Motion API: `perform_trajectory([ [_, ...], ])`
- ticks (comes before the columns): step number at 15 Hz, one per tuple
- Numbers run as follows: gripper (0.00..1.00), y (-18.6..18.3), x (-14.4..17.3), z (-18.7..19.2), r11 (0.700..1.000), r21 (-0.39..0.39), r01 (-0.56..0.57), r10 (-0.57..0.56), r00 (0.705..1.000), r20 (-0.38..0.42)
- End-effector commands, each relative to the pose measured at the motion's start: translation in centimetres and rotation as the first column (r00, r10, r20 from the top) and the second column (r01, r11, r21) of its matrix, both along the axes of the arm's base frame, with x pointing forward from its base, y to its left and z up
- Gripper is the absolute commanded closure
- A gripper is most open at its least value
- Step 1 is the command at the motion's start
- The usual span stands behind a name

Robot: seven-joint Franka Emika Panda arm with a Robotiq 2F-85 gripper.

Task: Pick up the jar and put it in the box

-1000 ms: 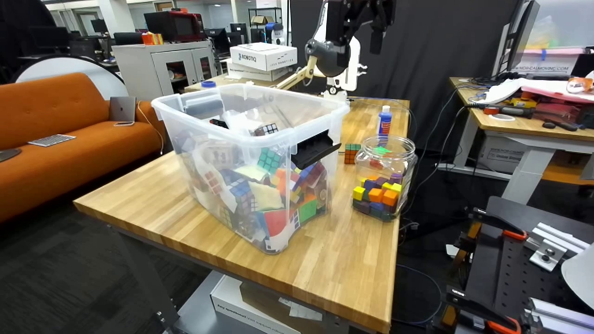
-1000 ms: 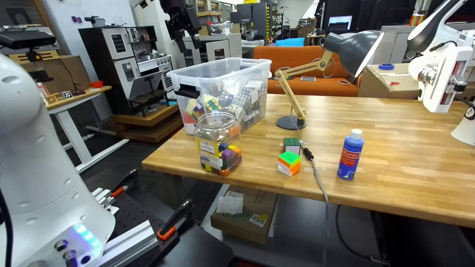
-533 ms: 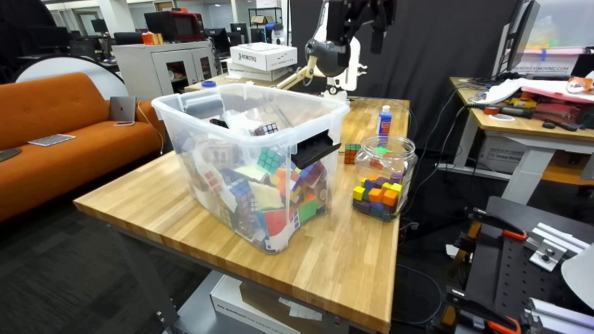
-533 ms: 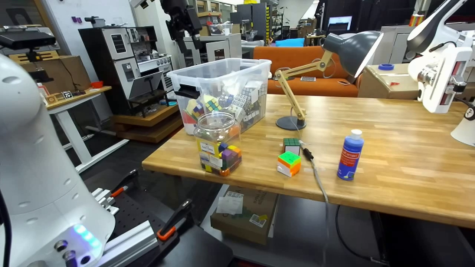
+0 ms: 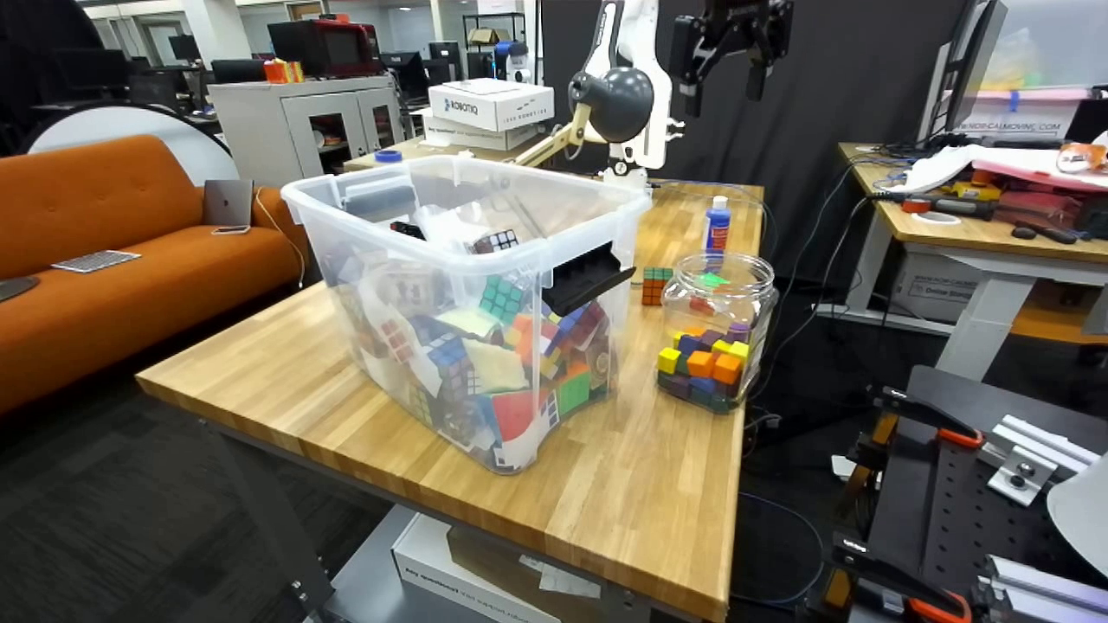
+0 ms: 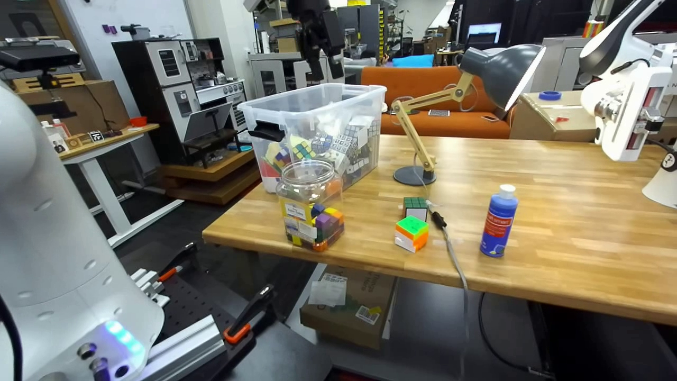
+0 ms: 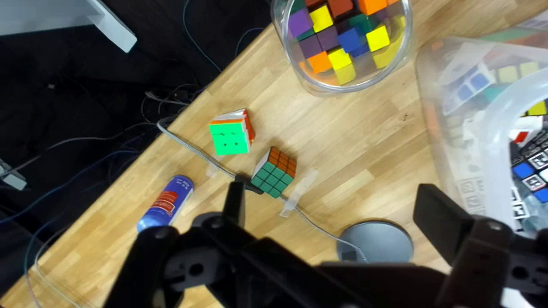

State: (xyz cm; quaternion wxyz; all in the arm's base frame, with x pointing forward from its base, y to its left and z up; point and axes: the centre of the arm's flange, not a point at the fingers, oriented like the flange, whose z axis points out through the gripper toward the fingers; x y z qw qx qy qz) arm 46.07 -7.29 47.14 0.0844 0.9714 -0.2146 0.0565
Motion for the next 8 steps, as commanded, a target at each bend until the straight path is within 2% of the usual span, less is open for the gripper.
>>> perform_trajectory([
  [1, 0.00, -0.65, 0.05, -0.41, 1.000, 0.004, 0.011, -0.011, 1.000, -0.006],
  [8, 0.00, 0.15, 0.11, -0.16, 1.000, 0.000, -0.002, 0.002, 1.000, -0.001],
])
